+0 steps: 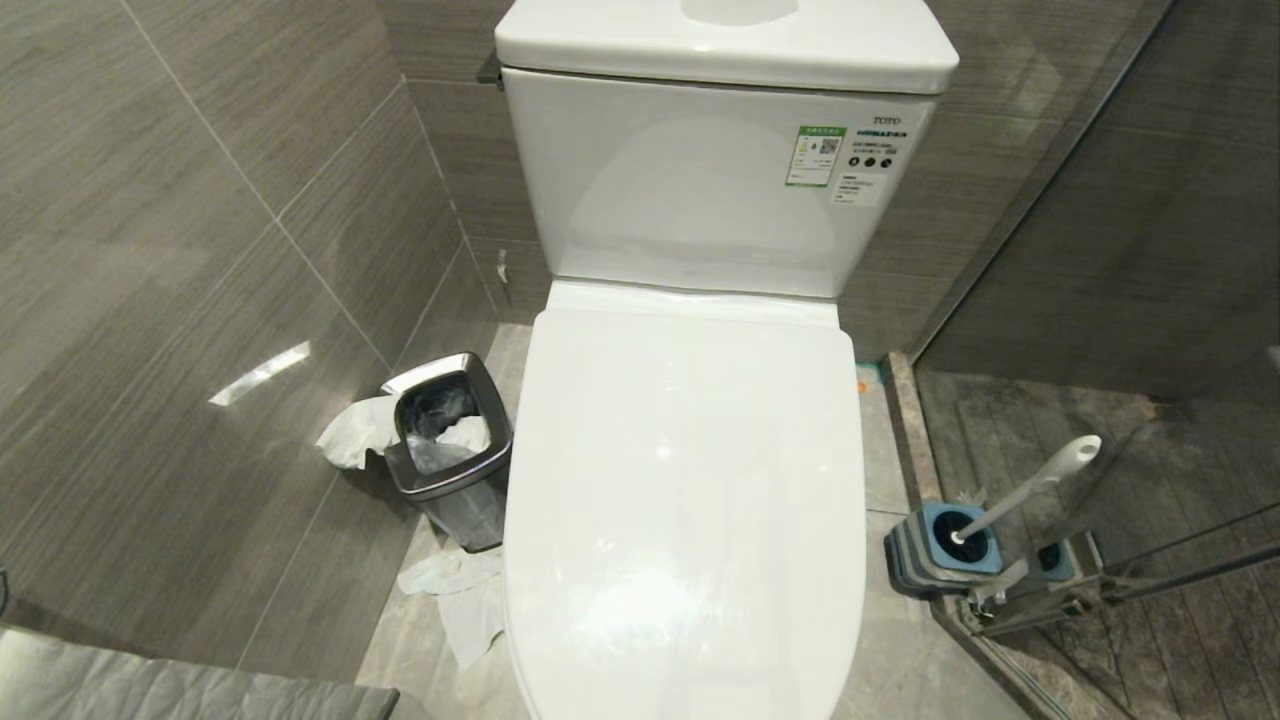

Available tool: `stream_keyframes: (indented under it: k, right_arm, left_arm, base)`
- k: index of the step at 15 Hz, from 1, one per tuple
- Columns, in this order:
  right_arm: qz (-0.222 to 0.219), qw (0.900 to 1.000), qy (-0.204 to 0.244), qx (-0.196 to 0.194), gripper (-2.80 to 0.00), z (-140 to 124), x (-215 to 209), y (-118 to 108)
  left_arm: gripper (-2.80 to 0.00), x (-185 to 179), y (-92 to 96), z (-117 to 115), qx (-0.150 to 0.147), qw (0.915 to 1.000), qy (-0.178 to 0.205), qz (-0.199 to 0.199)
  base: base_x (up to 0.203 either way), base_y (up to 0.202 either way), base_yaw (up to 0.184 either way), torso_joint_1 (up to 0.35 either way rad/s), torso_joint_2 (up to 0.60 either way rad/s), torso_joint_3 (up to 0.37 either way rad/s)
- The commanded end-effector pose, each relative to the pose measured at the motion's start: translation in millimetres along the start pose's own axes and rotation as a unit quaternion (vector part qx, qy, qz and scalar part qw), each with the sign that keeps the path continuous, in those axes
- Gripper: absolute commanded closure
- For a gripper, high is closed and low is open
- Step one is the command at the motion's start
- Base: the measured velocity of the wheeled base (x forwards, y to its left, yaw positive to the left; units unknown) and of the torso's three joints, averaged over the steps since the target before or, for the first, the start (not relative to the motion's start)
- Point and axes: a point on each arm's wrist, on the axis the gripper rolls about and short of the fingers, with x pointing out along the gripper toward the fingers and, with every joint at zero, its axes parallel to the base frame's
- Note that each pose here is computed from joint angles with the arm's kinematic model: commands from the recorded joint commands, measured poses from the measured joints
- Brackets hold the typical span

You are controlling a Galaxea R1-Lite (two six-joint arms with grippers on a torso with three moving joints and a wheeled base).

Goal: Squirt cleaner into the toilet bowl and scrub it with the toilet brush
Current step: Use the left hand to lift the toilet lid slightly

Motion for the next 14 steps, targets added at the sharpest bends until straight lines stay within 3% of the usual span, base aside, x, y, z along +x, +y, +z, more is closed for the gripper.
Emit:
stream_keyframes:
  k: [1, 7, 11, 14]
  right_arm:
    - [0.0, 1.0, 0.0, 0.0, 0.0, 0.0, 0.1, 0.0]
    - [0.0, 1.0, 0.0, 0.0, 0.0, 0.0, 0.1, 0.0]
    - [0.0, 1.0, 0.0, 0.0, 0.0, 0.0, 0.1, 0.0]
    - [0.0, 1.0, 0.0, 0.0, 0.0, 0.0, 0.1, 0.0]
  left_arm:
    - [0.0, 10.6, 2.9, 6.4, -0.007, 0.9985, 0.054, -0.005]
    - [0.0, 36.6, 9.0, 17.8, 0.014, 0.9856, 0.16, -0.052]
    - [0.0, 49.4, 10.2, 12.2, 0.047, 0.9709, 0.221, -0.08]
    - [0.0, 59.9, 12.0, 9.8, 0.044, 0.9587, 0.268, -0.083]
  base:
    - [0.0, 0.0, 0.0, 0.0, 0.0, 0.0]
    - [0.0, 0.0, 0.0, 0.0, 0.0, 0.0]
    - [0.0, 0.0, 0.0, 0.0, 0.0, 0.0]
    - [0.0, 0.0, 0.0, 0.0, 0.0, 0.0]
